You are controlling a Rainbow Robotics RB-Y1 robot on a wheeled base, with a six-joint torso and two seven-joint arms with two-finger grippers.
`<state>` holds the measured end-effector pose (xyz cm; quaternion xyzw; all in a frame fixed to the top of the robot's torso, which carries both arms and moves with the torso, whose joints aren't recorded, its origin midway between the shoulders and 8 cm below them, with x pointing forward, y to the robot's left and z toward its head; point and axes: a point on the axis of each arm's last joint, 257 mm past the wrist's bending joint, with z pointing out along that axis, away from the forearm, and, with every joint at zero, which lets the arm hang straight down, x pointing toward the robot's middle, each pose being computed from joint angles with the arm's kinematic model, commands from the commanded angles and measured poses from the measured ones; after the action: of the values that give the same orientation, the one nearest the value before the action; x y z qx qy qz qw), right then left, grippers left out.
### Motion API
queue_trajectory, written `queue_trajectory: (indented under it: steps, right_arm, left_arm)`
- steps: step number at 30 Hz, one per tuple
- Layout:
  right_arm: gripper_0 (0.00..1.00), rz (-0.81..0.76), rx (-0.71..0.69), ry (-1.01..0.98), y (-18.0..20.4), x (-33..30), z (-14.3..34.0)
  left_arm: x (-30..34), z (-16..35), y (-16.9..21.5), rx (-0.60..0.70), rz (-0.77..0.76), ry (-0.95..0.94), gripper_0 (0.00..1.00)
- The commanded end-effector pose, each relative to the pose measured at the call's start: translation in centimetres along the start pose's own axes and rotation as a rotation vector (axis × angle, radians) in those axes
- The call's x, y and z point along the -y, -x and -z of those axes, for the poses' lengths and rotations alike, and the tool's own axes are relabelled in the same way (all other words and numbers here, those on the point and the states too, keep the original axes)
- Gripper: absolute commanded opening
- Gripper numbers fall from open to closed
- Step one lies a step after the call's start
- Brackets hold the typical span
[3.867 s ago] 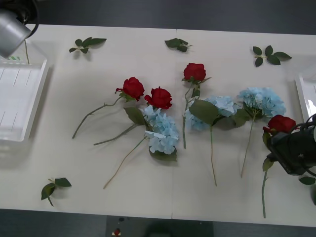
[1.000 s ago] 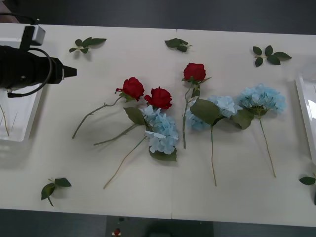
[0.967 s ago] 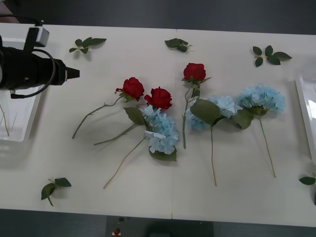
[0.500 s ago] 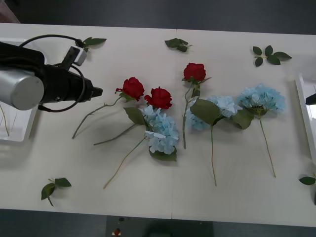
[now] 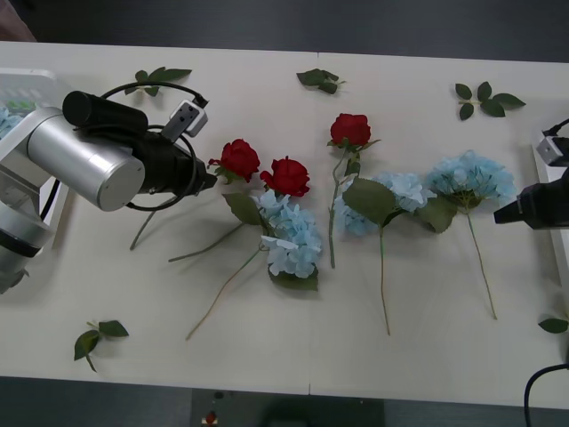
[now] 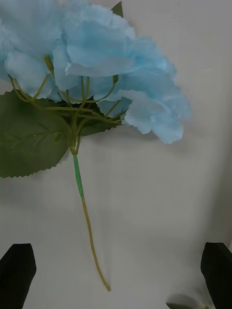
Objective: Put the red flowers into the right box and the blue flowers into the left box
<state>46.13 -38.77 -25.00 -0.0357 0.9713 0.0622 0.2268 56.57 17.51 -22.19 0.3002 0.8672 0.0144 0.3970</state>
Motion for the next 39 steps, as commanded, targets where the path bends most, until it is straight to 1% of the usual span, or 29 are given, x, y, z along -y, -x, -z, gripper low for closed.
queue_trajectory:
  steps: [1, 9, 17, 25, 28, 29, 30, 31, 32, 33, 34, 35, 36, 37, 38, 39]
  right_arm:
    - [1.0, 0.08, 0.006, -0.002, -0.4, -1.3, -1.3]
    - [1.0, 0.124, 0.018, -0.023, -1.7, -2.6, -4.5]
    - [1.0, 0.103, 0.013, 0.008, -2.5, -4.1, -6.5]
    - [1.0, 0.106, 0.046, 0.009, -2.1, -4.5, -8.3]
    - [1.0, 0.106, 0.054, 0.007, -1.9, -4.4, -8.4]
    - [1.0, 0.106, 0.053, 0.007, -1.9, -4.5, -8.5]
    - [1.0, 0.103, 0.055, 0.006, -2.0, -4.4, -8.7]
    - [1.0, 0.104, 0.06, 0.005, -1.9, -4.4, -8.8]
    - [0.97, 0.104, 0.062, 0.004, -1.8, -4.4, -8.9]
    - [0.89, 0.104, 0.066, 0.003, -1.7, -4.4, -8.9]
    - [0.66, 0.103, 0.068, 0.003, -1.7, -4.4, -8.9]
    - [0.3, 0.099, 0.067, 0.003, -1.7, -4.4, -9.0]
    - [0.14, 0.099, 0.068, 0.001, -1.7, -4.3, -8.9]
    - [0.09, 0.098, 0.07, 0.002, -1.6, -4.3, -8.9]
    - [0.0, 0.099, 0.072, -0.001, -1.6, -4.3, -8.9]
    - [0.0, 0.098, 0.074, -0.003, -1.5, -4.2, -8.9]
  left_arm:
    - [-1.1, -0.1, 2.2, 0.04, -0.048, 0.024, 1.0]
    - [-1.9, -2.1, 1.7, 0.004, -0.06, 0.052, 1.0]
    - [-1.5, -4.7, 0.9, -0.01, -0.091, 0.065, 1.0]
    - [-0.7, -5.4, 0.3, -0.029, -0.113, 0.058, 1.0]
    - [-0.5, -5.4, 0.2, -0.031, -0.116, 0.055, 0.96]
    - [-0.5, -5.4, 0.2, -0.033, -0.118, 0.056, 0.93]
    - [-0.4, -5.5, 0.2, -0.033, -0.119, 0.054, 0.88]
    - [-0.4, -5.5, 0.0, -0.036, -0.121, 0.055, 0.87]
    - [-0.2, -5.6, -0.1, -0.039, -0.125, 0.053, 0.85]
    - [-0.3, -5.6, -0.2, -0.042, -0.125, 0.054, 0.84]
    - [-0.1, -5.7, -0.3, -0.042, -0.128, 0.052, 0.82]
    - [-0.2, -5.8, -0.5, -0.049, -0.129, 0.053, 0.81]
    - [-0.1, -5.8, -0.5, -0.048, -0.13, 0.052, 0.8]
    - [-0.1, -5.8, -0.5, -0.049, -0.128, 0.051, 0.78]
    - [0.0, -5.8, -0.6, -0.05, -0.131, 0.051, 0.77]
    - [0.0, -5.9, -0.7, -0.053, -0.133, 0.051, 0.76]
